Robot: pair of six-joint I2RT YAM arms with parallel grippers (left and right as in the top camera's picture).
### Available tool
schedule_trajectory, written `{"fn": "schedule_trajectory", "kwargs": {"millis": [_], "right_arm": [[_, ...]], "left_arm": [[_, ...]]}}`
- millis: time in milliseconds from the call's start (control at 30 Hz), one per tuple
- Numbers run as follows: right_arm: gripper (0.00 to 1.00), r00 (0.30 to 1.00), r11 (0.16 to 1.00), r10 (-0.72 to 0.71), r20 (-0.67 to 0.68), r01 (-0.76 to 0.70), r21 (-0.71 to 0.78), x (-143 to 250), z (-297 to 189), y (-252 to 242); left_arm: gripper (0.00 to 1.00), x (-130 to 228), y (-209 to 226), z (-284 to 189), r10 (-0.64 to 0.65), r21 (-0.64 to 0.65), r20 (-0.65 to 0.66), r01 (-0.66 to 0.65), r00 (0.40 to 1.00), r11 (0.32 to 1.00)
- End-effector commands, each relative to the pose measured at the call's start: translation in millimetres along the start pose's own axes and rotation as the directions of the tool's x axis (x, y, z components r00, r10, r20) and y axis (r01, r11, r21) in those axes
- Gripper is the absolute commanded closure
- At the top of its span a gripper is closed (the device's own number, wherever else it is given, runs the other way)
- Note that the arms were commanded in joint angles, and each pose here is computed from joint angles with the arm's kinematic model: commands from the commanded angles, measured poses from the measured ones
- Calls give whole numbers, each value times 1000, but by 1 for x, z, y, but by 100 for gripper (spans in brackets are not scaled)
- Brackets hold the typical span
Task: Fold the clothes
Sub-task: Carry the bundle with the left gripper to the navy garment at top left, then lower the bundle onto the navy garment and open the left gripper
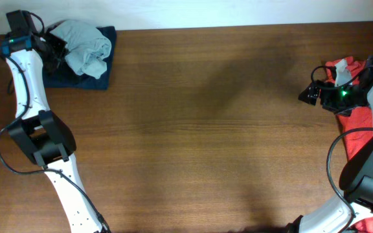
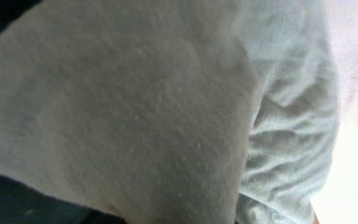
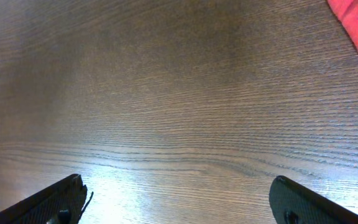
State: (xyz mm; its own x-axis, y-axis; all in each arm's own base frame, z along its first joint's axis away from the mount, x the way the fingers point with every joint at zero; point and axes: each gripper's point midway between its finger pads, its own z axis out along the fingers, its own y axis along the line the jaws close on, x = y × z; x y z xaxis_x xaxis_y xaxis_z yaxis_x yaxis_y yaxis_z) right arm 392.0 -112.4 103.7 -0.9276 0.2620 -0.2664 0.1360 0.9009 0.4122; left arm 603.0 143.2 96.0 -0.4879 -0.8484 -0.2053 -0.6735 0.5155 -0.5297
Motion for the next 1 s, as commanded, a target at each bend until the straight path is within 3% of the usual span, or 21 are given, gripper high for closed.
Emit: {"fn": "schedule_trajectory", "kwargs": {"millis": [0, 100, 167, 233, 333, 367, 467, 533, 567, 667, 700, 967], "right_arm": [[1, 1000, 1000, -15, 13, 15, 13, -4, -5, 0], [1, 1000, 1000, -15, 13, 15, 13, -4, -5, 0], [1, 1000, 1000, -15, 13, 15, 13, -4, -5, 0], [1, 1000, 1000, -15, 13, 15, 13, -4, -5, 0], [2, 1000, 1000, -15, 13, 15, 13, -4, -5, 0], [2, 1000, 1000, -15, 13, 15, 13, -4, -5, 0], [1, 1000, 1000, -15, 13, 15, 13, -4, -5, 0], [1, 1000, 1000, -15, 13, 15, 13, -4, -5, 0], [1, 1000, 1000, -15, 13, 15, 13, -4, -5, 0], [1, 1000, 1000, -15, 13, 15, 13, -4, -5, 0], [1, 1000, 1000, -15, 13, 15, 13, -4, -5, 0], [1, 1000, 1000, -15, 13, 15, 13, -4, -5, 0]], "left_arm": [[100, -5, 5, -24, 3, -27, 13, -3, 1000, 1000], [99, 2, 21, -19, -7, -95, -3, 7, 1000, 995], [82, 5, 22, -19, 13, -92, -24, -16, 1000, 996], [52, 8, 13, -24, 57, -42, -49, -59, 997, 997], [24, 1, -6, -49, 107, 55, -43, -105, 993, 993], [4, -4, -11, -60, 124, 67, -21, -123, 992, 990], [1, -21, -26, -116, 188, 85, 76, -194, 979, 977], [1, -23, -42, -151, 248, 124, 129, -264, 960, 957], [9, -22, -48, -161, 276, 136, 149, -296, 950, 946], [92, -15, -72, -169, 346, 208, 171, -377, 923, 903], [99, -13, -76, -166, 351, 218, 170, -382, 921, 898], [99, -2, -57, -88, 378, 225, 56, -380, 924, 897]]}}
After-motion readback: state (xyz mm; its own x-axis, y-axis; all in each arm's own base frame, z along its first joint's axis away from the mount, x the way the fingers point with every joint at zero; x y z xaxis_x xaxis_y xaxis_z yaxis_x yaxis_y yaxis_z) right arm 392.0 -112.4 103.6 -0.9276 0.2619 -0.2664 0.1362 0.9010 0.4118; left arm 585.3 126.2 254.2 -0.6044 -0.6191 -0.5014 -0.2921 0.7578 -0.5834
